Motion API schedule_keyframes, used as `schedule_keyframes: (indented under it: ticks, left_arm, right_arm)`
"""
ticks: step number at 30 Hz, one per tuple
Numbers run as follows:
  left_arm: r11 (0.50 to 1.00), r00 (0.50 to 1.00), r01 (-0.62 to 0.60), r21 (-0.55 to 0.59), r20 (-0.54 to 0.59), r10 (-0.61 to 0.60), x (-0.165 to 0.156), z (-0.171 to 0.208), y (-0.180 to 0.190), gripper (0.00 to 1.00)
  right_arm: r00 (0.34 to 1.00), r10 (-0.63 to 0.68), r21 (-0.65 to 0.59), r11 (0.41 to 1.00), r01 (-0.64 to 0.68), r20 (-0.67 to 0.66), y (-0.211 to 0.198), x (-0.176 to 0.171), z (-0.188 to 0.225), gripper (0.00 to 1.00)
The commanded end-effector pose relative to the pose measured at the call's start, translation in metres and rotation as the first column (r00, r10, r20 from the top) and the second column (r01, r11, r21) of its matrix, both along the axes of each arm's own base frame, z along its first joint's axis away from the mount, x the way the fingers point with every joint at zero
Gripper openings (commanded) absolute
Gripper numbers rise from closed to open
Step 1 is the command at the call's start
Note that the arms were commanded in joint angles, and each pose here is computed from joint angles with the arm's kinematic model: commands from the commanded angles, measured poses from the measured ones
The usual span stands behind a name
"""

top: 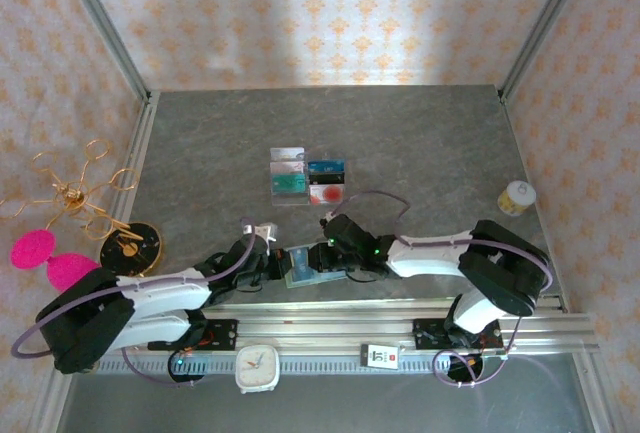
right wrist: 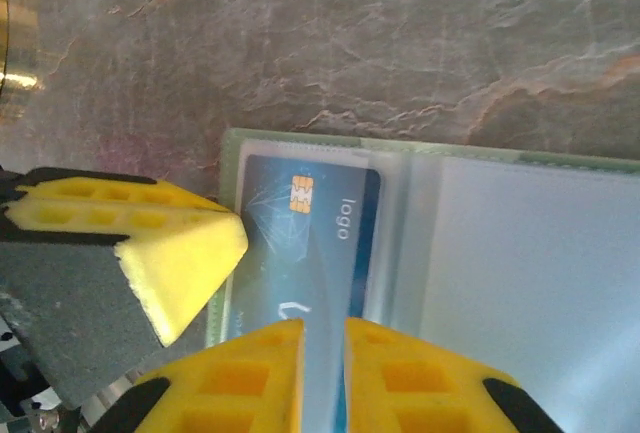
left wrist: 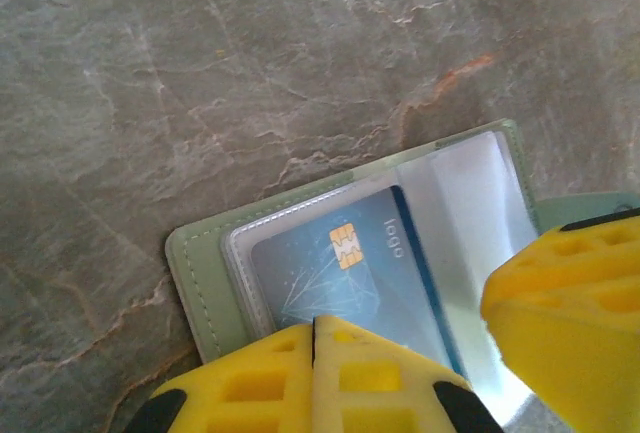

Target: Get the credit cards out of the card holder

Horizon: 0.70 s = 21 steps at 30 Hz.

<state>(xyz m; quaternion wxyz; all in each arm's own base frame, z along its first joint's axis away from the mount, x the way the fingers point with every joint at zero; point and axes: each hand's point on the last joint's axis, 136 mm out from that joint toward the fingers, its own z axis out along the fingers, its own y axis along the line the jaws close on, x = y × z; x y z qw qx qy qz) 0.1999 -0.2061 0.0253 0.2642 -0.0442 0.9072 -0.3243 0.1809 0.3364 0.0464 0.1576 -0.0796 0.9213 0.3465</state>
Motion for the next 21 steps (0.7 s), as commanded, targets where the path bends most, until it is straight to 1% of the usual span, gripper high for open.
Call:
schedule_keyframes:
  ticks: [1, 7, 11, 12, 14, 15, 16, 21]
  left_arm:
    - [0.999, 1.000, 0.000, 0.051, -0.005, 0.001, 0.002, -0.008, 0.006, 0.00]
    - [0.999, 1.000, 0.005, 0.045, -0.006, -0.005, 0.000, -0.009, 0.005, 0.00]
    - [0.999, 1.000, 0.014, 0.037, -0.007, -0.014, 0.000, -0.009, 0.003, 0.00]
    - [0.999, 1.000, 0.017, 0.036, -0.010, -0.017, -0.001, -0.009, 0.003, 0.00]
    - [0.999, 1.000, 0.023, 0.036, -0.015, -0.023, -0.002, -0.011, 0.002, 0.00]
    - [0.999, 1.000, 0.021, 0.039, -0.018, -0.020, -0.002, -0.012, 0.003, 0.00]
    - [0.999, 1.000, 0.021, 0.038, -0.018, -0.020, -0.002, -0.011, 0.002, 0.00]
    - [0.999, 1.000, 0.009, 0.041, -0.004, -0.008, 0.000, -0.009, 0.006, 0.00]
  right_arm:
    - [1.000, -0.016, -0.014, 1.000, 0.016, -0.021, -0.001, 0.001, -0.008, 0.18]
    - [0.999, 0.000, -0.005, 1.000, 0.000, -0.048, 0.001, -0.004, -0.015, 0.19]
    - [0.998, 0.018, 0.014, 1.000, -0.017, -0.054, 0.005, -0.006, -0.015, 0.16]
    - [0.998, 0.020, 0.017, 1.000, -0.019, -0.060, 0.005, -0.007, -0.016, 0.14]
    - [0.998, 0.020, 0.020, 1.000, -0.019, -0.064, 0.006, -0.007, -0.017, 0.06]
    - [0.998, 0.007, 0.015, 1.000, -0.006, -0.065, 0.004, -0.007, -0.018, 0.02]
    - [0.998, -0.007, 0.012, 1.000, 0.007, -0.062, 0.002, -0.005, -0.018, 0.00]
    - [0.994, -0.103, -0.010, 0.995, 0.103, -0.041, -0.017, 0.000, -0.016, 0.00]
